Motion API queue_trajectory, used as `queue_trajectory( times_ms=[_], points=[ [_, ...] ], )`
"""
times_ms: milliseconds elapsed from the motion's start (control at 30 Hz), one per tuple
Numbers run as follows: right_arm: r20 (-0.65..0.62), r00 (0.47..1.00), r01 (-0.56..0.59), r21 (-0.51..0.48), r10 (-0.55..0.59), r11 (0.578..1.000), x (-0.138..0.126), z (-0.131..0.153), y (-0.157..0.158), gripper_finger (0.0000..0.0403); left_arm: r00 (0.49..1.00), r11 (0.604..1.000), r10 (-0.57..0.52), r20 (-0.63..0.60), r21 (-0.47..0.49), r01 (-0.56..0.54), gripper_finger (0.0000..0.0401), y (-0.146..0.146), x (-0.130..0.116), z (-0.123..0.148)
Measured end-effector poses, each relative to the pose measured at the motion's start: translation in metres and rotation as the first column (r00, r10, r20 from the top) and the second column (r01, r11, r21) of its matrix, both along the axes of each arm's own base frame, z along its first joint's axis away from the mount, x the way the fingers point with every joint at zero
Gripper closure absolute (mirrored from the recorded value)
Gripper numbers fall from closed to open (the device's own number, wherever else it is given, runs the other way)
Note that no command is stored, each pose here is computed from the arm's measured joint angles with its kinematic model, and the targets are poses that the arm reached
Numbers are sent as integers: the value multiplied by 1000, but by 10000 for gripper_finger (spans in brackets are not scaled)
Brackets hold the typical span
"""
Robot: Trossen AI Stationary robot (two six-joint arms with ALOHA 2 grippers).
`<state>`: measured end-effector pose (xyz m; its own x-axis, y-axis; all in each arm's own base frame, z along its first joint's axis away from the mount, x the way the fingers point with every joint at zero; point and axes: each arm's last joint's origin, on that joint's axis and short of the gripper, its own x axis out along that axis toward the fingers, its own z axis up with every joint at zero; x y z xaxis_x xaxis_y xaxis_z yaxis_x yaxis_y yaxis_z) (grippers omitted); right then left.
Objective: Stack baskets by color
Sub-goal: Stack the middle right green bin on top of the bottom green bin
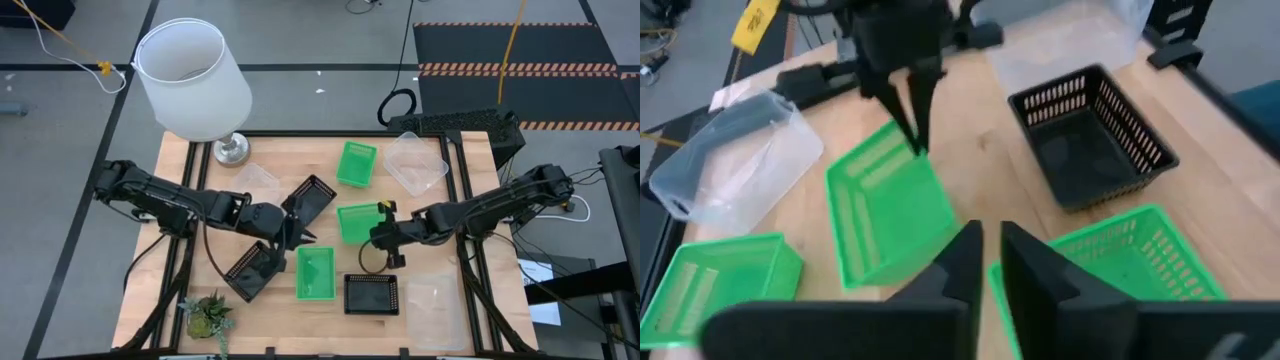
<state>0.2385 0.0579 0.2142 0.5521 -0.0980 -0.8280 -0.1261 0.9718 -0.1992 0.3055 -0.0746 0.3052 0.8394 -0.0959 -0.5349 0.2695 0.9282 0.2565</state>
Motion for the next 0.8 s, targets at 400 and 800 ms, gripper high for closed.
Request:
queue_trajectory(
  times_ms=[400, 800],
  points=[
    [67, 979, -182, -130, 191, 975, 3, 9, 3, 398, 990, 992, -106, 95, 75, 99, 191, -24, 22, -13],
    [140, 930, -313, -188, 340, 931, 7, 19, 6, 398, 991, 979, -129, 20, 161, 124, 208, -33, 37, -44]
  ],
)
